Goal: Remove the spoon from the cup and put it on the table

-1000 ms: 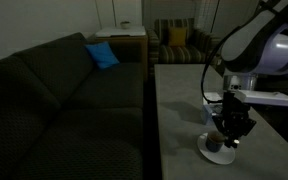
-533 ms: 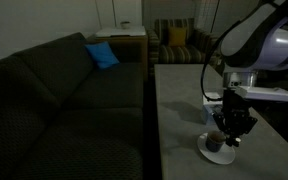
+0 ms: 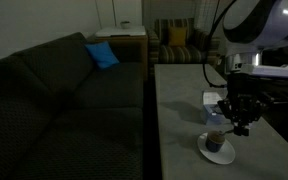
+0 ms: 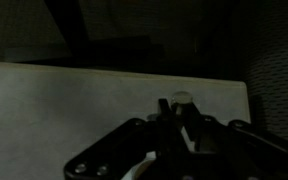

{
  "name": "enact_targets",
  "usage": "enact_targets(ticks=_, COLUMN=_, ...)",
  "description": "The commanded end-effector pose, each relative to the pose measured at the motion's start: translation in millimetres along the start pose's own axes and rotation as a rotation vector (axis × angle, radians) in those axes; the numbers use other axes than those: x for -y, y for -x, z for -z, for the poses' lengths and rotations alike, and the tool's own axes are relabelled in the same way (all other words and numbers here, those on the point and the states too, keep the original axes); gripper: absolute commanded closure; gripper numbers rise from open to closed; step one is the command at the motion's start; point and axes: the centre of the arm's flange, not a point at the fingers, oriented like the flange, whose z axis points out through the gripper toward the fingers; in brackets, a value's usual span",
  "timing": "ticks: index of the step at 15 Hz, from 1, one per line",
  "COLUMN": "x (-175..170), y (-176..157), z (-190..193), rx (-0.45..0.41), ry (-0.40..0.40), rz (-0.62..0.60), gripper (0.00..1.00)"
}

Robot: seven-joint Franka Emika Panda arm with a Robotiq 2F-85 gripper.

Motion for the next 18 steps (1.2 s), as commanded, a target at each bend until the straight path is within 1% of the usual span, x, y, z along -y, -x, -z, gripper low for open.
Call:
enact_targets(ticks=1, x=-9, y=29, z=23, rx=0.016, ry=0.03, rz=-0.042, gripper=0.95)
enact_targets(ticks=4, x=-31, y=31, z=35, rx=-0.038, ry=0.048, rz=-0.113, gripper=0.95)
enact_targets(ticks=7, x=-71, y=26, z=39, rx=-0.084, ry=0.05, rz=-0.195, gripper=0.95)
enact_targets(ticks=9, x=-97, y=21, z=34, rx=-0.141, ry=0.032, rz=-0.227, gripper=0.95)
enact_targets(ticks=11, x=-116, y=14, z=25, rx=-0.216, ry=0.027, rz=-0.26, gripper=0.95)
enact_targets(ticks=13, x=-124, y=11, z=15, rx=-0.297, ry=0.048, rz=-0.268, gripper=0.95)
enact_targets(ticks=15, x=-128, y=7, z=7, rx=-0.368, ry=0.043, rz=-0.291, gripper=0.95)
enact_targets(ticks=18, x=-127, y=-4, z=-11, rx=-0.431, ry=0.026, rz=-0.339, gripper=0.95)
